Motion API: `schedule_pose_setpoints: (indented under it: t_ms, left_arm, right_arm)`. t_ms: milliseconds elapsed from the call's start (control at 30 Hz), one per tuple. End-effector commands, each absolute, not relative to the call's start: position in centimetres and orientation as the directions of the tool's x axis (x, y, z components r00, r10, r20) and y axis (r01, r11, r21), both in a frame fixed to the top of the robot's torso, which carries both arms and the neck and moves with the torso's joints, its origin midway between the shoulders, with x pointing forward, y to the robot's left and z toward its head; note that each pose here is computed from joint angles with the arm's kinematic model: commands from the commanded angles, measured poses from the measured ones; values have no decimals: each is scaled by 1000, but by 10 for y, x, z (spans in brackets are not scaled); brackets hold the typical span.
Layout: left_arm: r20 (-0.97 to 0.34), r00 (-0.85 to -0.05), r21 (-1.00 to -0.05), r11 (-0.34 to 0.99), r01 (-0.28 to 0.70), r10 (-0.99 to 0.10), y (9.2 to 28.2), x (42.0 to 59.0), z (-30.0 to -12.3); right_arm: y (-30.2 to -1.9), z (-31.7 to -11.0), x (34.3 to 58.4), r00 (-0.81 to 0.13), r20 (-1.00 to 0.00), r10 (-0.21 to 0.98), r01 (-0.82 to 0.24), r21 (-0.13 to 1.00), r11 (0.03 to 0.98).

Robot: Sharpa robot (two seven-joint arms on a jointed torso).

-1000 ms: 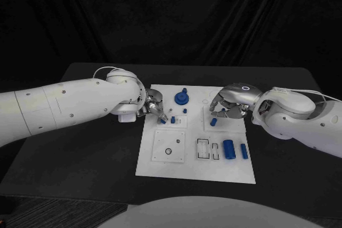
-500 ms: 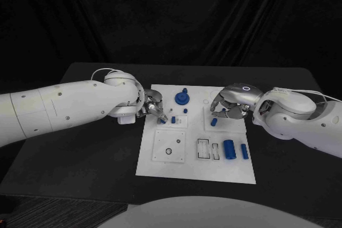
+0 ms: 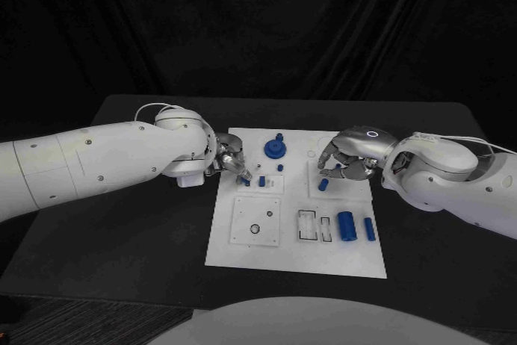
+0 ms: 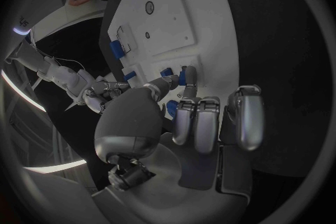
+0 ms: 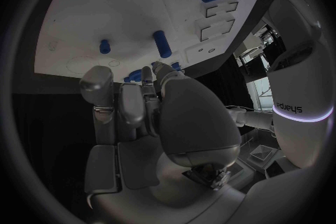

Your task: Assemble the parts on the task board

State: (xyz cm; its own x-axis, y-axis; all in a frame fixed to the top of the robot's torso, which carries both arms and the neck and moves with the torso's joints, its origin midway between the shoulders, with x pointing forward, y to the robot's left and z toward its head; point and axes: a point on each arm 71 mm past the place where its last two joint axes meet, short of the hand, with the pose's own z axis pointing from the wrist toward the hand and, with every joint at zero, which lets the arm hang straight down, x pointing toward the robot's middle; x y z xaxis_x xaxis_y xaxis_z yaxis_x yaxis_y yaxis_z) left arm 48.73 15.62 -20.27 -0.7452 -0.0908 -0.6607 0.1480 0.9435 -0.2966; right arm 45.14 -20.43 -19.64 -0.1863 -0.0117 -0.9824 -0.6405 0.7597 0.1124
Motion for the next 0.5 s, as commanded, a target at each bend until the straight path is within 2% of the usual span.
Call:
schedule_pose_setpoints:
  t_ms: [33,500]
  left_arm:
    - [-662,-744,-298,943,147,-93,156,488,-204]
    - [-646,-759,-288,947,145,-80,158,487,-209]
  right_arm:
    - [-205,-198,451,-190,-982,-14,-626,111,772]
    - [-205,-198,452,-191,-981,-15,-626,110,772]
